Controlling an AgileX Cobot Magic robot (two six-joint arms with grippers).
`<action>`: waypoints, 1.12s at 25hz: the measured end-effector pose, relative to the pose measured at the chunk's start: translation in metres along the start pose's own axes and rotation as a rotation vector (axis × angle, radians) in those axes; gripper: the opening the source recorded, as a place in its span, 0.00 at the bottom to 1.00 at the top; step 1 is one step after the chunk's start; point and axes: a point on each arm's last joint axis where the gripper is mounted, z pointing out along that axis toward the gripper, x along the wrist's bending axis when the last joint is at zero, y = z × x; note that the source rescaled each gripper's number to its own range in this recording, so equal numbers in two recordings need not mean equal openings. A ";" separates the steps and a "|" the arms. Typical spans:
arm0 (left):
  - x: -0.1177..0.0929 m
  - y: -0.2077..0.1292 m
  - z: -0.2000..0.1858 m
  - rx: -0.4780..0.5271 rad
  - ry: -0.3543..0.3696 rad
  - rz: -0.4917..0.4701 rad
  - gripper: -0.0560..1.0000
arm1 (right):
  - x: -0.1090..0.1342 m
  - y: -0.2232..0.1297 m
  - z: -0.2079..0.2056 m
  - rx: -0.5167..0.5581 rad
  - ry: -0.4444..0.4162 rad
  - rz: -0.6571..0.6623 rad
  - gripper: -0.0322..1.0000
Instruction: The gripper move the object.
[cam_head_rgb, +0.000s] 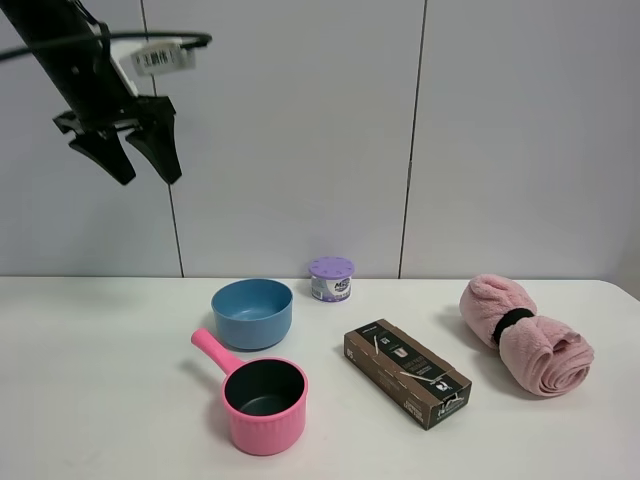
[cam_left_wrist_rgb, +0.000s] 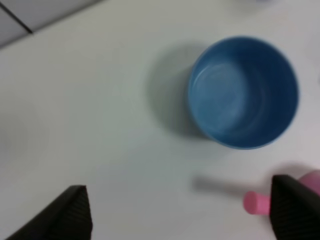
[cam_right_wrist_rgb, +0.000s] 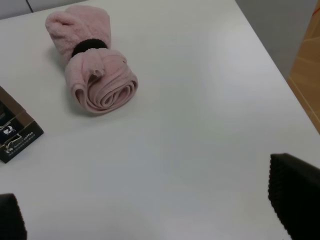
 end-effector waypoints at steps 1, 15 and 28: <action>0.004 0.003 0.015 0.035 -0.004 -0.007 0.79 | 0.000 0.000 0.000 0.000 0.000 0.000 1.00; -0.009 0.000 0.143 0.217 -0.088 -0.034 0.79 | 0.000 0.000 0.000 0.000 0.000 0.000 1.00; -0.023 -0.007 0.195 0.221 -0.022 -0.008 0.79 | 0.000 0.000 0.000 0.000 0.000 0.000 1.00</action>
